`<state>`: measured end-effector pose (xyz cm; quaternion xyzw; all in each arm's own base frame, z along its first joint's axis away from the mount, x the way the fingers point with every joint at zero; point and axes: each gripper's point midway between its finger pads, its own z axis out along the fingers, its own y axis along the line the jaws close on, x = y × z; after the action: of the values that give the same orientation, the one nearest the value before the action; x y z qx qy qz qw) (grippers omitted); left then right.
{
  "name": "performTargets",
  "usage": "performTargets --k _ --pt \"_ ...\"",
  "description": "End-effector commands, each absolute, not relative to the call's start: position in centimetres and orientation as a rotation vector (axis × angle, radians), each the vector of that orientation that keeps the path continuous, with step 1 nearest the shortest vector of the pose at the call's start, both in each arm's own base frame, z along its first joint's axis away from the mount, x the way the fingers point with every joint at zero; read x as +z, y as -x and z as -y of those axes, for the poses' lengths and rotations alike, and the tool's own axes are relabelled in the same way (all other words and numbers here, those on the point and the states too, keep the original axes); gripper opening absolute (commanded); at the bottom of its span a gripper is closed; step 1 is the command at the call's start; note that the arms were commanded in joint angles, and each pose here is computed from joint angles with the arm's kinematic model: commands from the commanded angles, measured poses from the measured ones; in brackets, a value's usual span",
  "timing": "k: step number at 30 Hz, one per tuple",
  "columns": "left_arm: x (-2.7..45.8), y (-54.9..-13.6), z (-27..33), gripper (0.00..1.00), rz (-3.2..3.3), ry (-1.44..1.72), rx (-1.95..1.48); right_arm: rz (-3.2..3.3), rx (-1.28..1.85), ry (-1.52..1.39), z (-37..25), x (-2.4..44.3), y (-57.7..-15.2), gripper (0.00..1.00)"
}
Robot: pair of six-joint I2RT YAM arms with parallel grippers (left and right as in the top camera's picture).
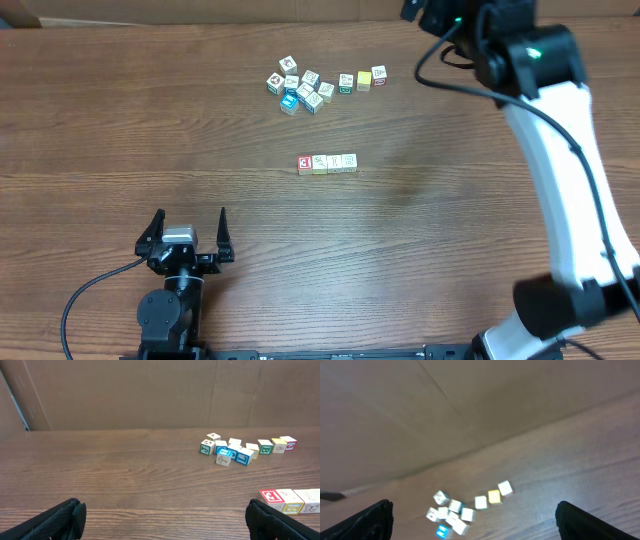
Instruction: Form a horizontal line
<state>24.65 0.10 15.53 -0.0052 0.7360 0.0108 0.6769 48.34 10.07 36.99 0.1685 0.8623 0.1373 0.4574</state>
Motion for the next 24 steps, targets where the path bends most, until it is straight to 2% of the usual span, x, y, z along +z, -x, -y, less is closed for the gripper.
performTargets --k 1,11,20,24 --pt "15.7 -24.6 0.2 1.0 -1.644 -0.013 0.024 -1.979 0.385 -0.408 -8.9 43.6 -44.5 1.0" --pt "15.7 -24.6 0.2 1.0 -1.645 -0.013 0.024 -1.775 0.455 -0.387 -6.8 52.0 -36.5 1.0" --pt "15.7 -24.6 0.2 1.0 -1.644 -0.013 0.024 -1.857 0.42 -0.399 -5.3 51.0 -30.9 1.0" --pt "15.7 -24.6 0.2 1.0 -1.644 -0.013 0.024 -1.991 0.325 -0.409 -3.9 48.0 -27.6 1.0"
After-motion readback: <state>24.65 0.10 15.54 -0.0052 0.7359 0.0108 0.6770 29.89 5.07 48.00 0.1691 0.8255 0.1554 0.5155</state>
